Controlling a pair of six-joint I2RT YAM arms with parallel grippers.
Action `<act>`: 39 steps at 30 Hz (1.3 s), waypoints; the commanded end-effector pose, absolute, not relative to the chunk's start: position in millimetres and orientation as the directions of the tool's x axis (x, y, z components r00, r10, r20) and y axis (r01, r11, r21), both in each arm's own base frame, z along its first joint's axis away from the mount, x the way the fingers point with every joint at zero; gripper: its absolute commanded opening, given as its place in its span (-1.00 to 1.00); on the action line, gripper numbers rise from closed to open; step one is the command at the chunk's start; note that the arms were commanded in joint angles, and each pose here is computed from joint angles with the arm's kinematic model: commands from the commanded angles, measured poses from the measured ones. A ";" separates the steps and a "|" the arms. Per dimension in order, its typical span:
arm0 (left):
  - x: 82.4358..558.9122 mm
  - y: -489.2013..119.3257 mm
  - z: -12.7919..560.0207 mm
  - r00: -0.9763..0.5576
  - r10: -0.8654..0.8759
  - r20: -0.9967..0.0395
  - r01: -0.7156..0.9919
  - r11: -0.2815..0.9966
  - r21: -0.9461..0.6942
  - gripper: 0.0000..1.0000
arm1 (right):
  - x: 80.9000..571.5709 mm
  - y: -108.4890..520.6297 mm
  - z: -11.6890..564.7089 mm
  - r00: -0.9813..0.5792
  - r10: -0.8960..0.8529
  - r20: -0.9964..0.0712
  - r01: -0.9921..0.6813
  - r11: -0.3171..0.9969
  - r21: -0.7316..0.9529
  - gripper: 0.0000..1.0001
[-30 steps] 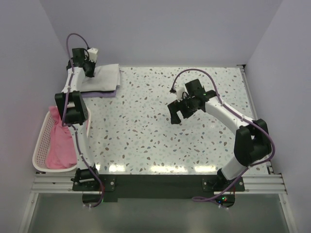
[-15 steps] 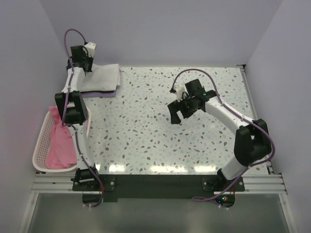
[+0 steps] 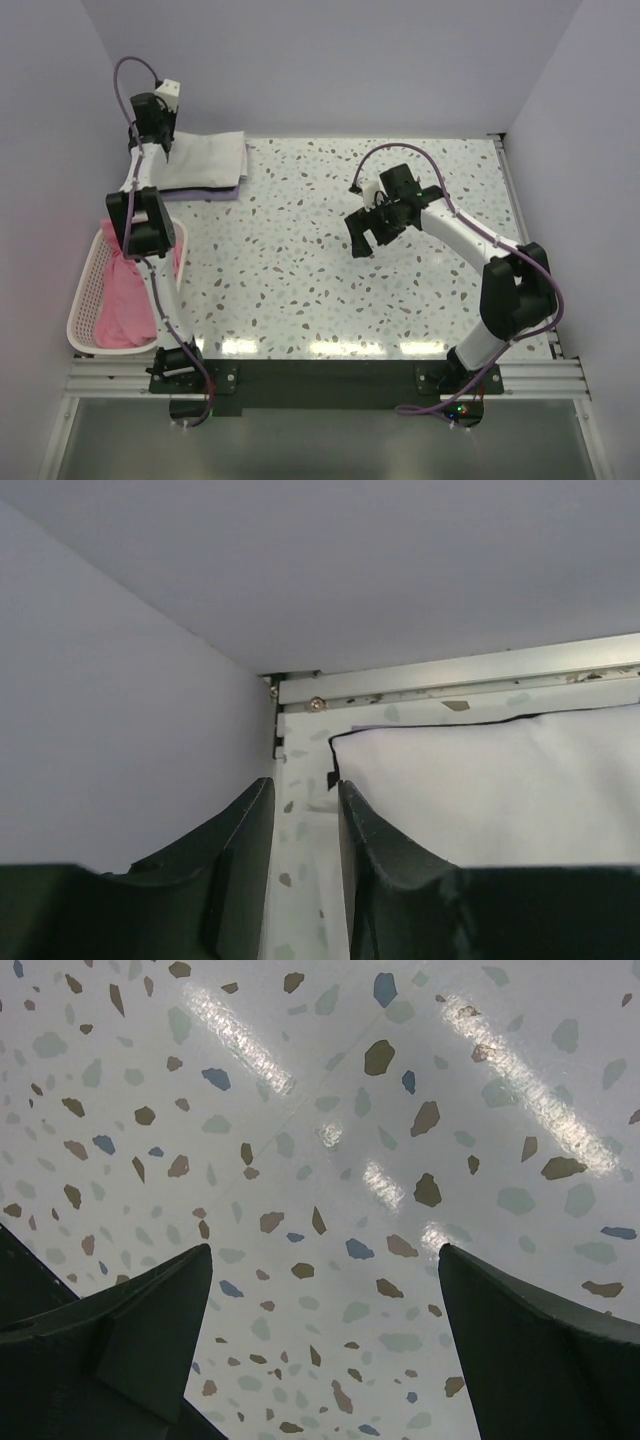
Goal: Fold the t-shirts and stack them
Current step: Neatly place the folded tshirt to the corner
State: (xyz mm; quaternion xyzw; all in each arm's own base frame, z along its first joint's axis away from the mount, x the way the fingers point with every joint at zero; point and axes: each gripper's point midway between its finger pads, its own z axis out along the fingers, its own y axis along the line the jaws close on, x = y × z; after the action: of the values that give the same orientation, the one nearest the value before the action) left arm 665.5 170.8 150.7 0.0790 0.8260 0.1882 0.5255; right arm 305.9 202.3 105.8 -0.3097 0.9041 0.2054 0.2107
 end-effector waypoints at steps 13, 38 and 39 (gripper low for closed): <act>632.4 142.6 220.3 -0.311 0.225 -0.923 0.173 0.969 0.177 0.17 | 310.9 209.3 124.2 -0.698 -0.451 -0.557 -0.658 0.711 0.248 0.97; 653.8 172.6 88.0 -0.521 0.030 -0.853 -0.013 0.999 0.042 -0.47 | 316.0 205.9 112.6 -0.718 -0.468 -0.516 -0.644 0.727 0.237 0.97; 652.7 174.8 89.7 -0.520 0.029 -0.854 -0.021 0.999 0.047 -0.46 | 316.0 205.9 112.0 -0.718 -0.468 -0.515 -0.644 0.727 0.238 0.97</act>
State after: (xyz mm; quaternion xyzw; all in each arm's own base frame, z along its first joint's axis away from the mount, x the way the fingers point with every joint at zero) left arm 639.1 154.7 63.1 0.0255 0.8909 -0.0170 0.4532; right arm 307.0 202.8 103.0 -0.3088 0.9060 0.2047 0.2049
